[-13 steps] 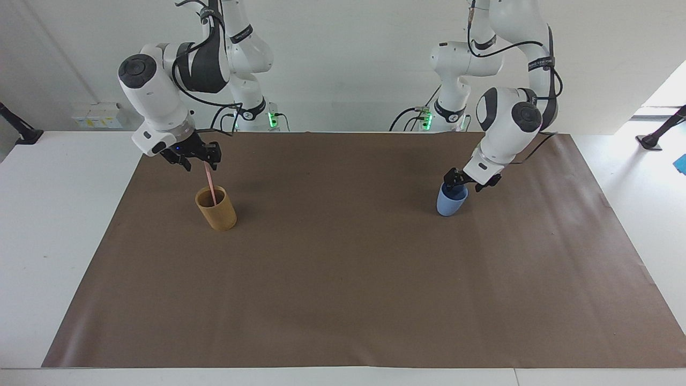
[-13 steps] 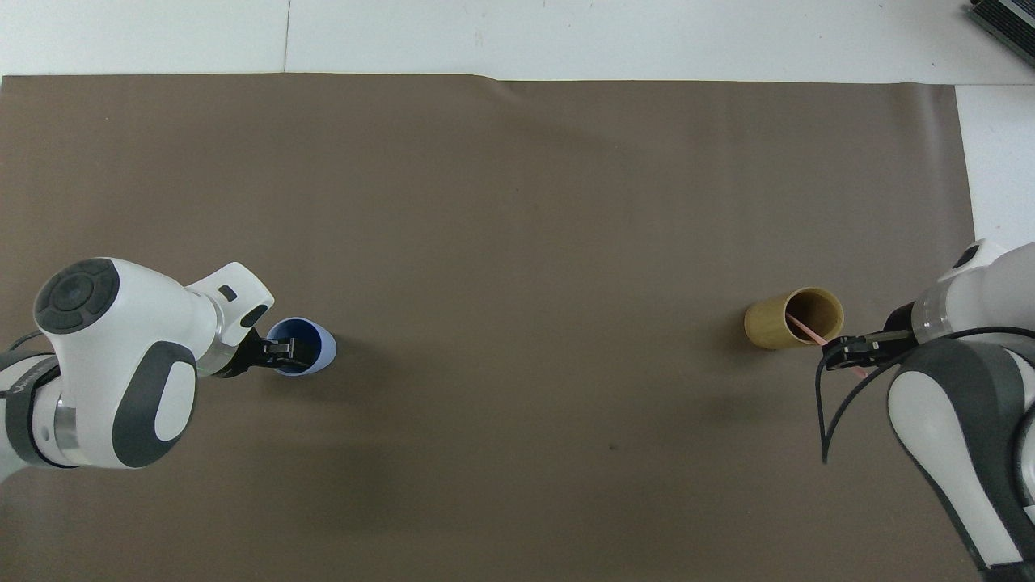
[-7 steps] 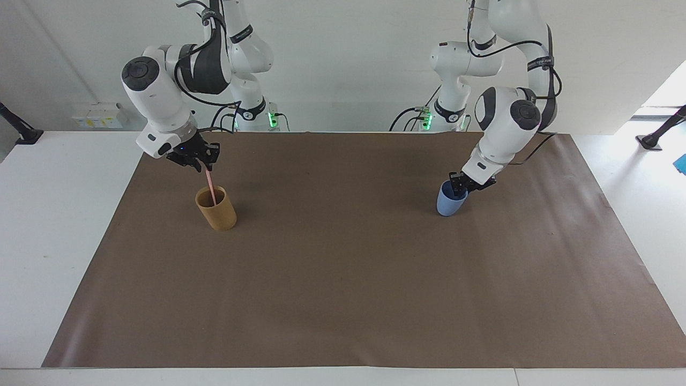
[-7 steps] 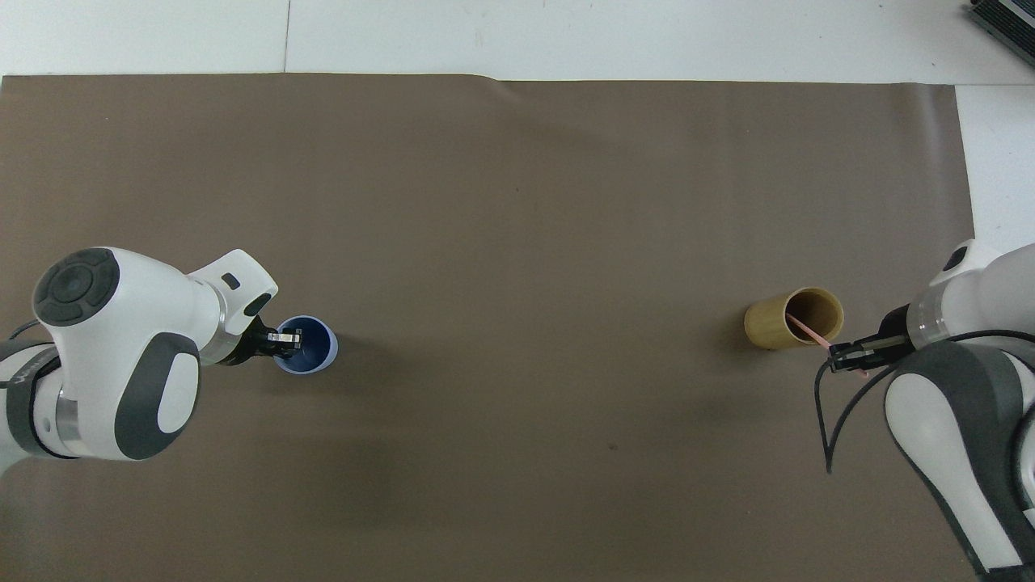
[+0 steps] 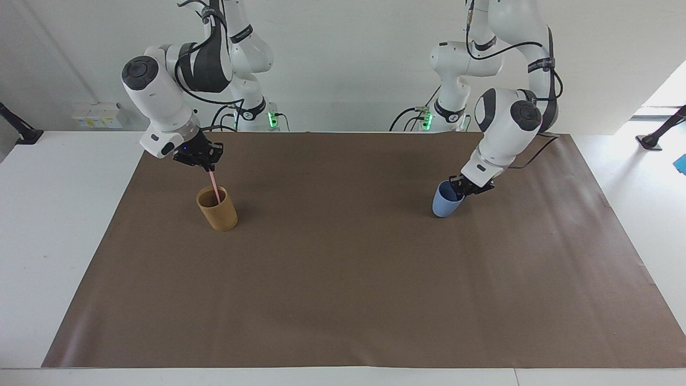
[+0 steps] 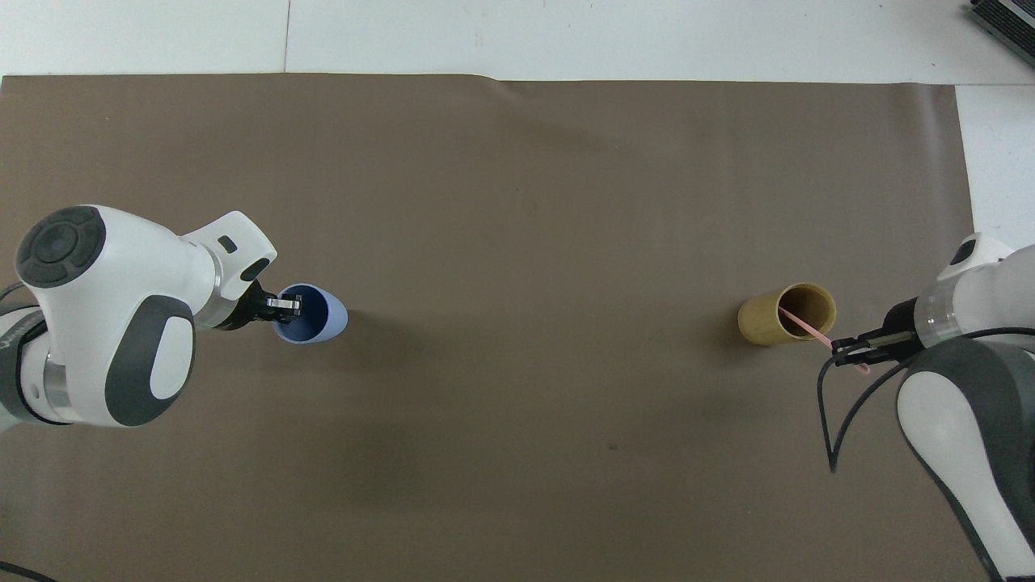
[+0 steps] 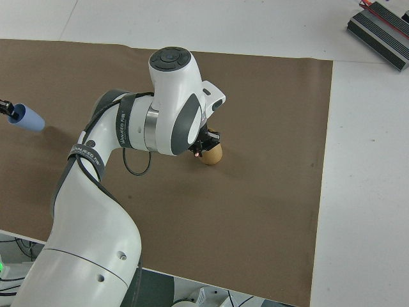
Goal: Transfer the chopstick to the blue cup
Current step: 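Grip the cup with the left gripper while the right gripper pulls the stick, then carry the blue cup toward the table center with the left gripper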
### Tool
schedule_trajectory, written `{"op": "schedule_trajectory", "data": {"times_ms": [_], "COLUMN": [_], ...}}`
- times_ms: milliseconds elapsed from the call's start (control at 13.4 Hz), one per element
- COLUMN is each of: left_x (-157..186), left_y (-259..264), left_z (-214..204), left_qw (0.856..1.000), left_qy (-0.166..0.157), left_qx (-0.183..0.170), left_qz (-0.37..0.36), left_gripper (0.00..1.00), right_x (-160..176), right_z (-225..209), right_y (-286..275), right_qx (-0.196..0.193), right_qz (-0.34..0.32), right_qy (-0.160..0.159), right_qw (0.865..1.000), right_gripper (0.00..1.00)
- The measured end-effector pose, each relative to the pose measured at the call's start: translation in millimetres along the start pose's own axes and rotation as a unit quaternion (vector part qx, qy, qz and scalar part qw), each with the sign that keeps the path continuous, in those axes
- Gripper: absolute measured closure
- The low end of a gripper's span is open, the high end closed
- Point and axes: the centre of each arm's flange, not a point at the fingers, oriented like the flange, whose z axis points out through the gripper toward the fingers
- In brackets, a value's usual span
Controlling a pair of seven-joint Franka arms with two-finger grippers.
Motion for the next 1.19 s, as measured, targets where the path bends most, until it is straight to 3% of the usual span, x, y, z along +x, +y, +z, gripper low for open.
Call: {"op": "schedule_trajectory", "data": {"times_ms": [298, 670, 819, 1191], "left_x": [8, -8, -13, -2], "left_y": [38, 142, 185, 261], "left_z": [-55, -68, -56, 0], "left_qw": [1.0, 1.0, 1.0, 1.0], "left_qy": [-0.015, 0.005, 0.016, 0.008], "left_qx": [0.004, 0.001, -0.006, -0.007], "left_qz": [-0.013, -0.009, -0.01, -0.019], "left_gripper": [0.96, 0.96, 0.96, 0.96], "right_x": [-4, -14, -19, -30], "right_z": [-58, -105, -111, -118], "right_y": [-2, -5, -7, -13], "right_qx": [0.0, 0.007, 0.011, 0.073], "right_qz": [0.0, 0.041, 0.06, 0.158], "right_qy": [0.003, -0.003, -0.016, -0.056], "right_qw": [1.0, 0.999, 0.998, 0.983], "right_gripper": [0.92, 0.92, 0.92, 0.92]}}
